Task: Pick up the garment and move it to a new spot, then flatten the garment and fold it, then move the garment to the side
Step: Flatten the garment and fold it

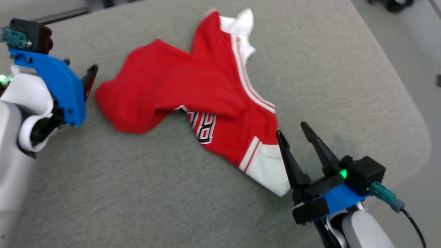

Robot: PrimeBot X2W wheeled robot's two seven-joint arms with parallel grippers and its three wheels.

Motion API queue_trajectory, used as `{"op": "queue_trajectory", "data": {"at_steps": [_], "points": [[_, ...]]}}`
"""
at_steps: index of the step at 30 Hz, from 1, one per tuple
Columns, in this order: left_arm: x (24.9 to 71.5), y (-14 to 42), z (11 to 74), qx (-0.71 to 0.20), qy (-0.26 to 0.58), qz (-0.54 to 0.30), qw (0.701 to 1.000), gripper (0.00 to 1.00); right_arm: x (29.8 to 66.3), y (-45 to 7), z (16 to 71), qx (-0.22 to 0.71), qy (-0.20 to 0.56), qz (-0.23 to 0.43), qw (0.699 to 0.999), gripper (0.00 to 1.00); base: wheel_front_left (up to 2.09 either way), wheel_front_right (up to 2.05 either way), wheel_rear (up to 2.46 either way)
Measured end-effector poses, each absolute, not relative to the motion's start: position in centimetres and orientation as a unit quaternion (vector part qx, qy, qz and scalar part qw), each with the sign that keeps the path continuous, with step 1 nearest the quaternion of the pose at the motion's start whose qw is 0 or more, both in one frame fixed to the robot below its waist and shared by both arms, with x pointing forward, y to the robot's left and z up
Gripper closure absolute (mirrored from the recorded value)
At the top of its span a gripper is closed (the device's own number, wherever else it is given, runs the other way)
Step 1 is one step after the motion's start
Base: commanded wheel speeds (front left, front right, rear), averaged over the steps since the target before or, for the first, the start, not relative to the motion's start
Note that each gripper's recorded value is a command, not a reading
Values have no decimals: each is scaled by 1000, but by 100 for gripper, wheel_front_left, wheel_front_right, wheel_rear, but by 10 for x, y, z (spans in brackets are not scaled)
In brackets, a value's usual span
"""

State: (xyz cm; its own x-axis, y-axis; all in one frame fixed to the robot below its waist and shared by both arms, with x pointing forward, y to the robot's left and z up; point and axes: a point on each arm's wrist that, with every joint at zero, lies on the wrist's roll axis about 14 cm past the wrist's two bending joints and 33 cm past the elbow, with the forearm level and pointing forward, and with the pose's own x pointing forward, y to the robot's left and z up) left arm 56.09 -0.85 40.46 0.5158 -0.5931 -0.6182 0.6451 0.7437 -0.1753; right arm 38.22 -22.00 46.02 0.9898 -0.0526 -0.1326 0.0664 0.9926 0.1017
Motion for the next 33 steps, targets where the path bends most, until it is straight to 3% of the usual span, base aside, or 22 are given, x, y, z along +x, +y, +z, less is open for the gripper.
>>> {"op": "queue_trajectory", "data": {"at_steps": [3, 10, 19, 28, 29, 31, 33], "points": [[557, -21, 379, 65, 393, -383, 833, 0, 374, -229, 451, 61, 72, -52, 994, 0, 0, 0, 0], [558, -40, 357, 107, 428, -420, 793, 0, 358, -248, 440, 75, 85, -94, 989, 0, 0, 0, 0], [573, -72, 384, 50, 409, -435, 801, 0, 355, -255, 433, 80, 89, -110, 987, 0, 0, 0, 0], [559, -81, 349, 49, 449, -438, 777, 0, 362, -259, 440, 76, 76, -114, 988, 0, 0, 0, 0], [559, -80, 346, 57, 451, -437, 776, 3, 362, -259, 440, 76, 75, -114, 988, 0, 0, 0, 0], [557, -78, 344, 63, 458, -438, 771, 100, 362, -259, 440, 76, 75, -115, 988, 0, 0, 0, 0], [558, -75, 344, 59, 462, -438, 769, 100, 362, -258, 440, 77, 75, -113, 988, 0, 0, 0, 0]]}}
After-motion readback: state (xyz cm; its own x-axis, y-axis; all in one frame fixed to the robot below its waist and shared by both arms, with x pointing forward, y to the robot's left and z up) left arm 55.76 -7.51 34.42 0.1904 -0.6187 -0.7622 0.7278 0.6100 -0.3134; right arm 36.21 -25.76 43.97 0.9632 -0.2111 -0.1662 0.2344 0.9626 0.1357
